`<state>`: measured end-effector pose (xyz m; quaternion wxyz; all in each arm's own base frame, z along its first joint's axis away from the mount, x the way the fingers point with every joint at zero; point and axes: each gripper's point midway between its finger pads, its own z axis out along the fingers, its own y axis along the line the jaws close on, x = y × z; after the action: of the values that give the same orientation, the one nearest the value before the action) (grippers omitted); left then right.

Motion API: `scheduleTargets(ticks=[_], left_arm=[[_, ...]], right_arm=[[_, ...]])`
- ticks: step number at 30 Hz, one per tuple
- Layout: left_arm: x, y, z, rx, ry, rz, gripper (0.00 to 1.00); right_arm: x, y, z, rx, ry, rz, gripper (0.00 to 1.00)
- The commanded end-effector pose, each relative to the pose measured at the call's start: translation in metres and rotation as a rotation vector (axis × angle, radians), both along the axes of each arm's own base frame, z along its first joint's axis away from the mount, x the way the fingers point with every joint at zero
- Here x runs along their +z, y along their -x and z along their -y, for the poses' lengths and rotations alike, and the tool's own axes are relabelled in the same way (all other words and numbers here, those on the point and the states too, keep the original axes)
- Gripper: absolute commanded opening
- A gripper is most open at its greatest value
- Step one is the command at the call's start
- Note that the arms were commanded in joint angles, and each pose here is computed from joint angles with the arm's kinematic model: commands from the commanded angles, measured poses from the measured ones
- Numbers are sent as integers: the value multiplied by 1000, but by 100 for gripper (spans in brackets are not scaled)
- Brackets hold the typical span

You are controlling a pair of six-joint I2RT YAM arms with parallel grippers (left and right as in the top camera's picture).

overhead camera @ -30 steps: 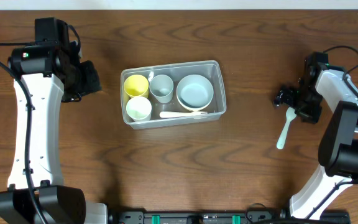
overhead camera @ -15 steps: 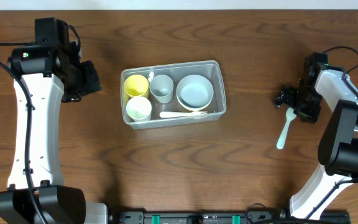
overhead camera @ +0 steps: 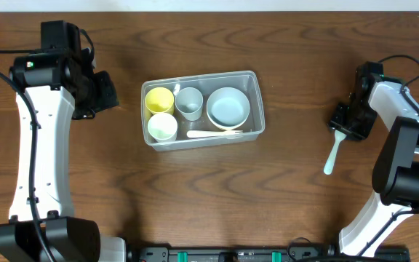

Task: Pack container
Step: 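Move the right gripper back and grasp the light blue spoon, then carry the light blue spoon into the container and release it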

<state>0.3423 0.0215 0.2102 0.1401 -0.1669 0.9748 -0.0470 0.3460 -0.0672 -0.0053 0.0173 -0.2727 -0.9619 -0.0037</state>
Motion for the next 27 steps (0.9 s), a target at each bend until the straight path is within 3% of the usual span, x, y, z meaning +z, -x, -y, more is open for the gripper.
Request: scheduleTargets(ticks=[1, 8, 12, 14, 17, 23, 27], left_arm=[[-3, 2, 1, -6, 2, -14, 47], [-3, 2, 1, -6, 2, -14, 47], [-3, 2, 1, -6, 2, -14, 47], [-3, 2, 1, -6, 2, -14, 47], [-3, 2, 1, -6, 2, -14, 47], [-3, 2, 1, -6, 2, -14, 47], [-3, 1, 1, -6, 2, -13, 47]], right_arm=[[-13, 5, -1, -5, -12, -37, 45], [-13, 5, -1, -5, -12, -37, 34], [-13, 4, -1, -5, -12, -34, 20], [-13, 4, -1, -4, -12, -32, 2], [-4, -3, -3, 20, -13, 3, 1], [72, -44, -27, 208, -39, 260, 1], [167, -75, -79, 530, -46, 572, 1]])
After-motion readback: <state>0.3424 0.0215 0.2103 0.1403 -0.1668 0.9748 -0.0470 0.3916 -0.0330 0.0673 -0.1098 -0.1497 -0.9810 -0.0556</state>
